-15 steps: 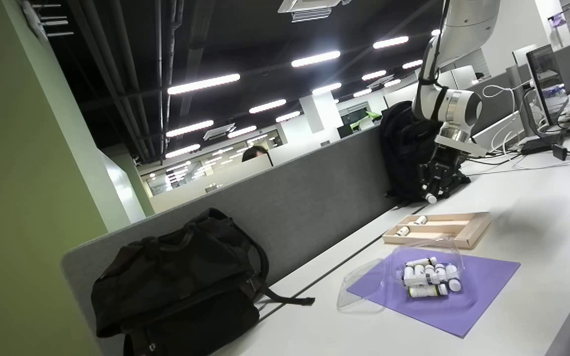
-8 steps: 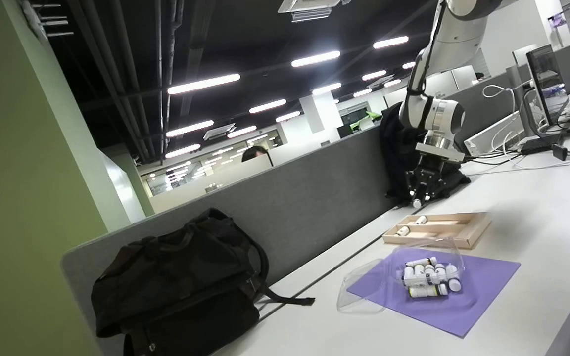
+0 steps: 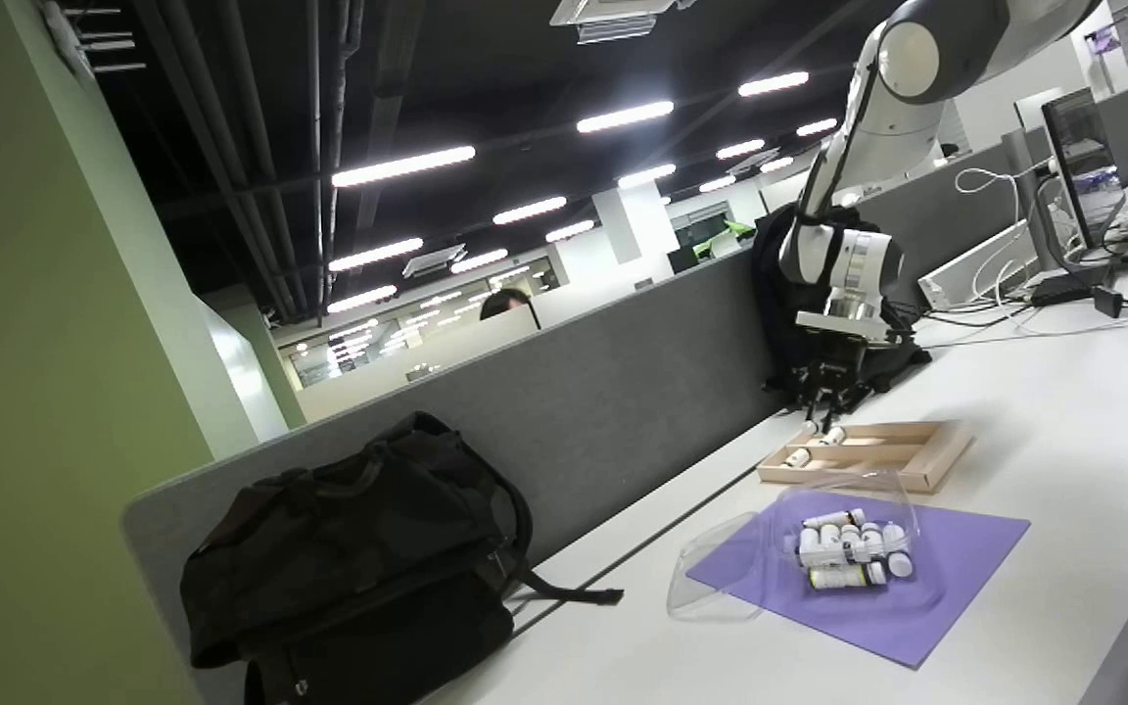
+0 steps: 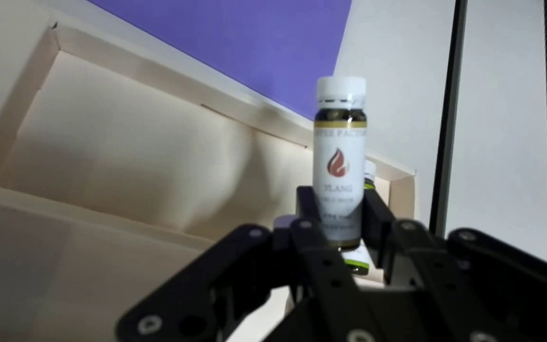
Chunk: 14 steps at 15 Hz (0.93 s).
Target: Align one of the things in the box with the other thing on the left side of the tray
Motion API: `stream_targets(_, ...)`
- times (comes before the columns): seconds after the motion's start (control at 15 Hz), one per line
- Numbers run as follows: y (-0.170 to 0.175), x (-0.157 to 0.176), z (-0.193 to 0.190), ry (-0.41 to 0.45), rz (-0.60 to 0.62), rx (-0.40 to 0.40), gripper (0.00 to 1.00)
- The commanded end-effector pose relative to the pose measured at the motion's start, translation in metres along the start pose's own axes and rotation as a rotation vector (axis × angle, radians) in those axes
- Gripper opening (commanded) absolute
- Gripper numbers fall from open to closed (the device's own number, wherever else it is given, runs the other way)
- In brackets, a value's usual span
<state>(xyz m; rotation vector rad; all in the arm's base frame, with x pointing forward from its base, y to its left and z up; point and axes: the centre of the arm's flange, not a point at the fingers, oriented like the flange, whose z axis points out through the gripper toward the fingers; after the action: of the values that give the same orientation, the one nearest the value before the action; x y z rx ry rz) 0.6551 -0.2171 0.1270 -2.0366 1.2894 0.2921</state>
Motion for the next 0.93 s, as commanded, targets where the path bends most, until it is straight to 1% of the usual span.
stream_targets(0.0, -0.019, 0.022, 0.006, -0.025, 0.097, -0.011, 0.12)
stream_targets(0.4, -0.016, 0.039, 0.013, -0.023, 0.191, -0.014, 0.12)
stream_targets(0.87, -0.012, 0.05, 0.02, -0.015, 0.242, -0.028, 0.12)
